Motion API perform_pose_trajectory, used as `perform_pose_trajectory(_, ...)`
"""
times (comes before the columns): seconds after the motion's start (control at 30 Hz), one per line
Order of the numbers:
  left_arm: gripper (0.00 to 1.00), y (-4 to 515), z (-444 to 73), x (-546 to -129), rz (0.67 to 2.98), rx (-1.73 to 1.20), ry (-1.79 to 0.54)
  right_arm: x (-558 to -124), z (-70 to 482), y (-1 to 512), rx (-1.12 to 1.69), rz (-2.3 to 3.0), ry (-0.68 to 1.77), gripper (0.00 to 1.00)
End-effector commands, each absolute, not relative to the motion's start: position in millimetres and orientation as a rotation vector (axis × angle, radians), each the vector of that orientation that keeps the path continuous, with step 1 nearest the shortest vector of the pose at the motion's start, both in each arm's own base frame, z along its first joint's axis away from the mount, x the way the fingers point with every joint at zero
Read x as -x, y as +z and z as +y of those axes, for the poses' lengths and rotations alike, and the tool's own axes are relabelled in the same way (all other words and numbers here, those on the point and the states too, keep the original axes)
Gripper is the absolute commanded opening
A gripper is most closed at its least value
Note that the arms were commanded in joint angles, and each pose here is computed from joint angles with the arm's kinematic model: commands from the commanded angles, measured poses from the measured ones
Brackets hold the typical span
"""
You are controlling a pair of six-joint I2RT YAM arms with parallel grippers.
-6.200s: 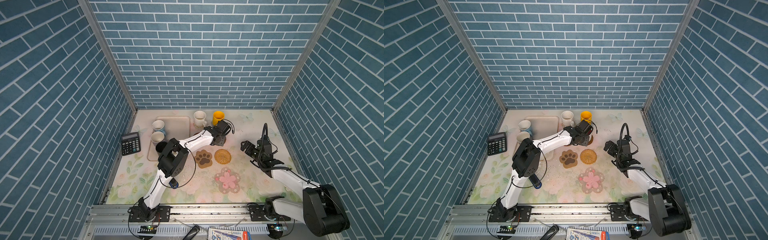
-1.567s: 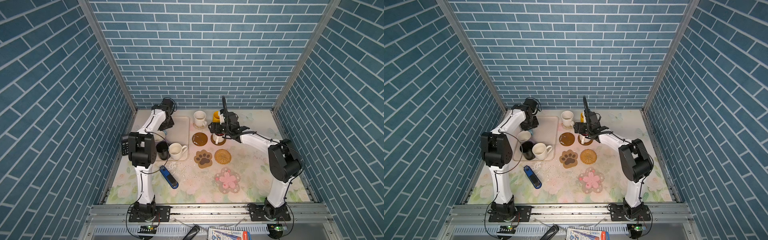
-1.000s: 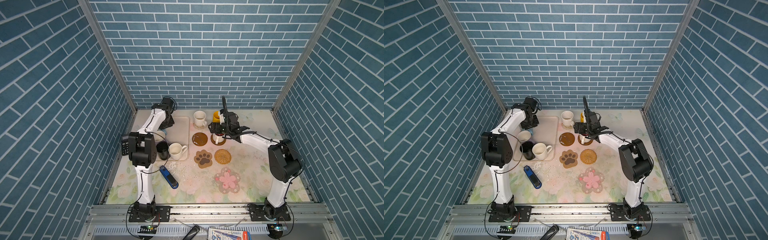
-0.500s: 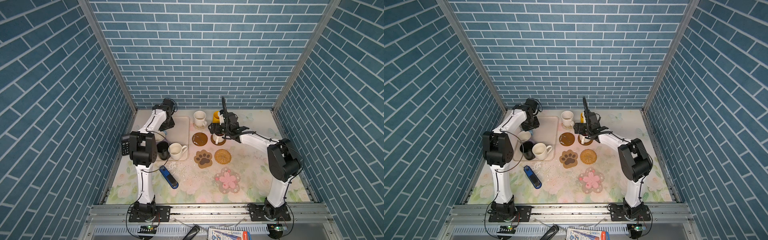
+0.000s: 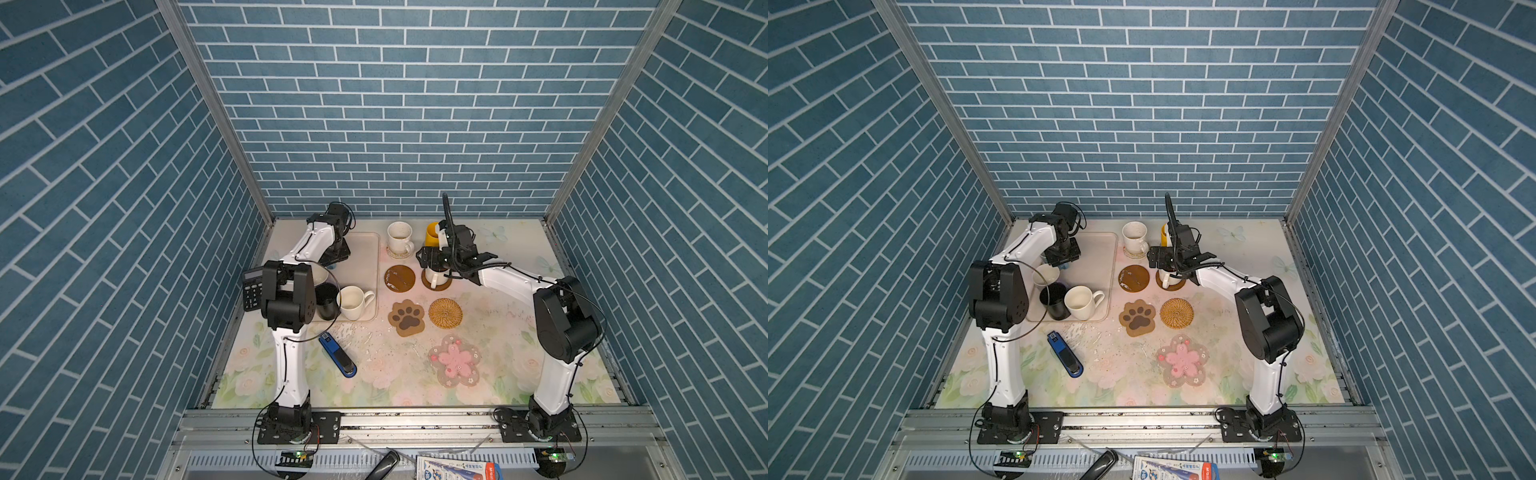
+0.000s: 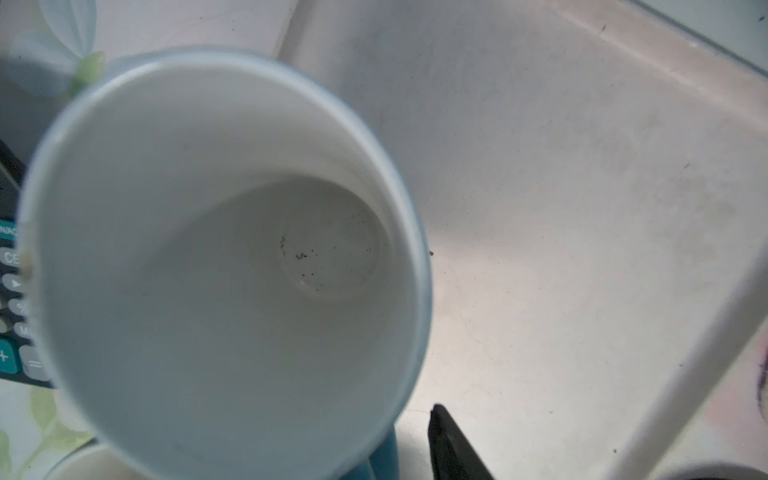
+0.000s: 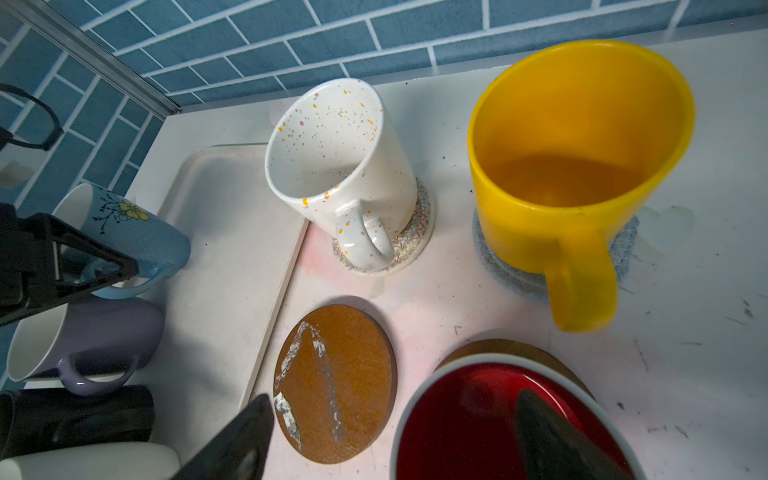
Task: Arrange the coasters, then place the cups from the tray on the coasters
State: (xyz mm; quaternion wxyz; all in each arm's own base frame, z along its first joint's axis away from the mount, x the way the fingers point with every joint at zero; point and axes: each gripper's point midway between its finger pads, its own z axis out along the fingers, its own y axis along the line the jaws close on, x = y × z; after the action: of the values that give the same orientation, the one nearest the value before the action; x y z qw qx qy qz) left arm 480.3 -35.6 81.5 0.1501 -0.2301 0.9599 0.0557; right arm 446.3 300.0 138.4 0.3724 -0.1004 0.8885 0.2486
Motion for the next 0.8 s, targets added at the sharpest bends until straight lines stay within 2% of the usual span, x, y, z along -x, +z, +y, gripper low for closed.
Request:
perform_pose_trajectory(0.0, 0.4, 72.2, -34.4, -480.6, 2.782, 0.666, 0.169, -454.6, 305.2, 149.1, 0.297, 2.249, 0.627, 0.91)
perform_pose_trajectory(0.33, 0.18, 64.7, -38.1, -481.9, 2.791, 0.665, 0.142, -453.2, 303.3, 147.2, 0.298, 2.259, 0.614, 0.91)
perform_pose_trajectory(0.57, 0.09, 65.7, -37.9, -479.7, 2.792, 0.654, 0.14, -452.6, 302.9, 149.0, 0.297, 2.26, 0.611, 0.91)
perform_pose_trajectory(0.67, 0.0, 67.2, -39.2, -479.1, 2.788, 0.654, 0.125, -451.7, 302.9, 150.6, 0.297, 2.258, 0.61, 0.91)
perform_pose_trajectory(0.77, 0.0, 69.7, -42.9, -479.0, 2.785, 0.642, 0.094, -451.5, 302.5, 152.0, 0.297, 2.258, 0.608, 0.9)
